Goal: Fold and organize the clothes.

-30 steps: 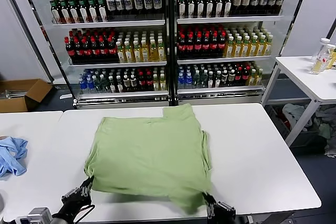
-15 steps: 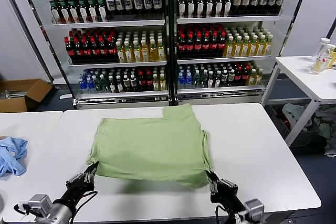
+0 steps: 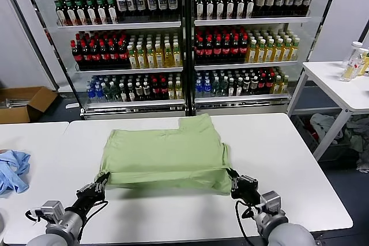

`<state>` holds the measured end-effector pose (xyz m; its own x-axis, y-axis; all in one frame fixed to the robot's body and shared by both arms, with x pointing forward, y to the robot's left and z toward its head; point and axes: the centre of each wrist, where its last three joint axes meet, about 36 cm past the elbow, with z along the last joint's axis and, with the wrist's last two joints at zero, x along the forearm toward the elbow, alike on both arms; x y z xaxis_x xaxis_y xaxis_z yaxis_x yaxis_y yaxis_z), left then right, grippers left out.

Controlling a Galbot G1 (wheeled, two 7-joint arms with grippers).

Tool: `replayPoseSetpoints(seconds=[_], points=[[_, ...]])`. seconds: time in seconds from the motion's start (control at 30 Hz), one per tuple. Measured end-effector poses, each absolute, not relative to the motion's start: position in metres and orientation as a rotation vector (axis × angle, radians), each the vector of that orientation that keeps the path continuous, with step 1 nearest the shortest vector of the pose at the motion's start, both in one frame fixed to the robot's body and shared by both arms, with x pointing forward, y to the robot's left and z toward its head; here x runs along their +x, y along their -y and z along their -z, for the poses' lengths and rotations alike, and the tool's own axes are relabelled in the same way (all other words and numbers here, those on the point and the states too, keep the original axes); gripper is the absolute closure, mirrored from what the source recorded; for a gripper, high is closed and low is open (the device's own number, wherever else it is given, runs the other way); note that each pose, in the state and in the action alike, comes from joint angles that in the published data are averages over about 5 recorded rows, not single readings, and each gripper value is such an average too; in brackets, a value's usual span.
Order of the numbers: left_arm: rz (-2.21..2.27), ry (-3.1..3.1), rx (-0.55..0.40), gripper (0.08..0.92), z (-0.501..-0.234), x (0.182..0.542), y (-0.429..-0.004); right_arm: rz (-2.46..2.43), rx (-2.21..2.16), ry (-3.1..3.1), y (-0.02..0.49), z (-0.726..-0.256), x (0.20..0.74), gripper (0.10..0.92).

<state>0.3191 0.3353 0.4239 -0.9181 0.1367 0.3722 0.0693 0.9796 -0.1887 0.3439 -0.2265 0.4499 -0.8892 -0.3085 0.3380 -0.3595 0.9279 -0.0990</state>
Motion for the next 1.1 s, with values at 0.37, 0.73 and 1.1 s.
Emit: replayPoseSetpoints(seconds=[0.37,0.73,1.1], points=[[-0.219,2.723,-0.105,0.913,-0.404,0.338,-0.338,-0.292,0.499,2.767,0.221,-0.434,0.357,0.895],[-0.204,2.715,-0.036,0.644,-0.391,0.342,-0.34,-0.292,0.472,2.748,0.217,-0.431,0.352,0.6],[-0.158,2.697,0.026,0.341,-0.377,0.346,-0.348,-0.194,0.417,2.681,0.212,-0.43,0.335,0.296]])
